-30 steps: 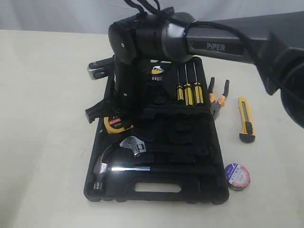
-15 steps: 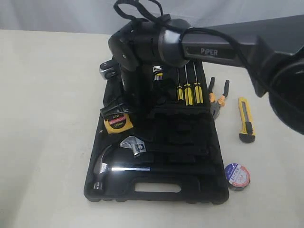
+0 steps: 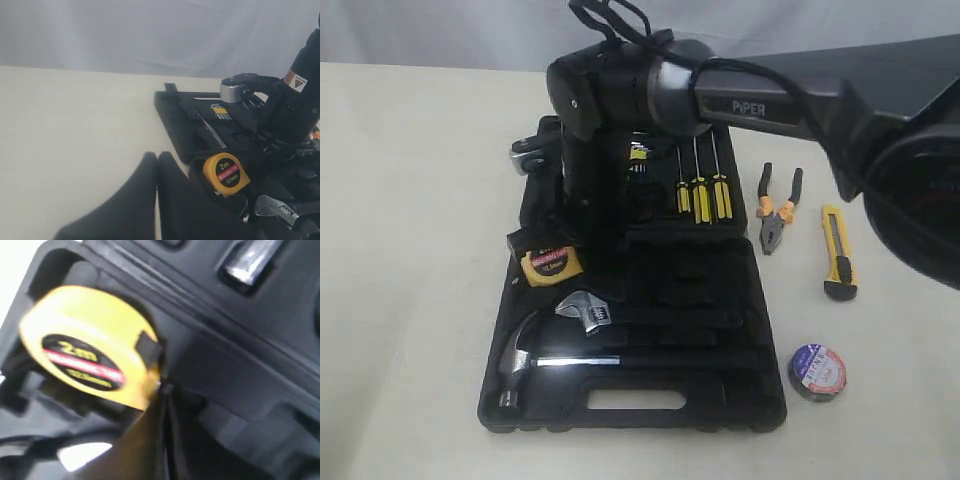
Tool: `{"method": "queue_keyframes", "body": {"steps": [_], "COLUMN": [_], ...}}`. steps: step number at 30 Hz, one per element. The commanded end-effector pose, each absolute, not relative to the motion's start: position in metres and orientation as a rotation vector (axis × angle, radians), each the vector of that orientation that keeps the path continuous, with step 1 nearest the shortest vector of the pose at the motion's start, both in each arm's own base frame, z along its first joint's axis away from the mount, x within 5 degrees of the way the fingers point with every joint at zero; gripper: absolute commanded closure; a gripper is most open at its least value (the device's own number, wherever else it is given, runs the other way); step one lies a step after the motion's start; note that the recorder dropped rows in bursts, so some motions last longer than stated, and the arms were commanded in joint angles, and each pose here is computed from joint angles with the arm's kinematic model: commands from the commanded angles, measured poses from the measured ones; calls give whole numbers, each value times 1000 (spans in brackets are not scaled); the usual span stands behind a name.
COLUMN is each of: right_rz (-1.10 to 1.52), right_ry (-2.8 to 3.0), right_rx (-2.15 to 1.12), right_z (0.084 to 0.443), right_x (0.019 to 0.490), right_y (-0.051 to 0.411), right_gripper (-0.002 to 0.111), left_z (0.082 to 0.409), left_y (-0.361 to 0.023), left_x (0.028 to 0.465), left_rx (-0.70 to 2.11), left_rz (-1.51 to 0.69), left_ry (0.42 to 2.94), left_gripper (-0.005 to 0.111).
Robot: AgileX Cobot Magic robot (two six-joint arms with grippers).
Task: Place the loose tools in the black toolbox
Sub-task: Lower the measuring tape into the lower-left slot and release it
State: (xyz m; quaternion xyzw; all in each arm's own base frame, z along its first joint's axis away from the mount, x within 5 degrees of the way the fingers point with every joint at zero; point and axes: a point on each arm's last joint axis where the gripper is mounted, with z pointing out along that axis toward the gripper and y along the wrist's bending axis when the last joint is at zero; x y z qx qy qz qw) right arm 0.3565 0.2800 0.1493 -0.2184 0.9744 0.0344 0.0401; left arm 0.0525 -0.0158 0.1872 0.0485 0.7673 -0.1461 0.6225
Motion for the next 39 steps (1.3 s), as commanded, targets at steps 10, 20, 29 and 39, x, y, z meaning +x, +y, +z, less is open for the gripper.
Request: {"method": "queue_keyframes", "body": {"steps": [10, 20, 29, 39], "right_rz": [173, 241, 258, -15], "right_ry": [2691, 2829, 2811, 2794], "right_rx": [-604, -673, -665, -571], "right_z": [210, 137, 143, 171], "right_x": [366, 369, 369, 371], "right_y": [281, 296, 296, 275], "right_gripper": [109, 109, 109, 109], "left_z": [189, 189, 189, 189], "left_y": [-16, -16, -16, -16], "left_x": [52, 52, 52, 52], "left_rx": [111, 111, 111, 111], "left_rz": [-346, -346, -346, -346], "left_ry": [1765, 1765, 1765, 1765], "left_gripper": [107, 107, 107, 107]}}
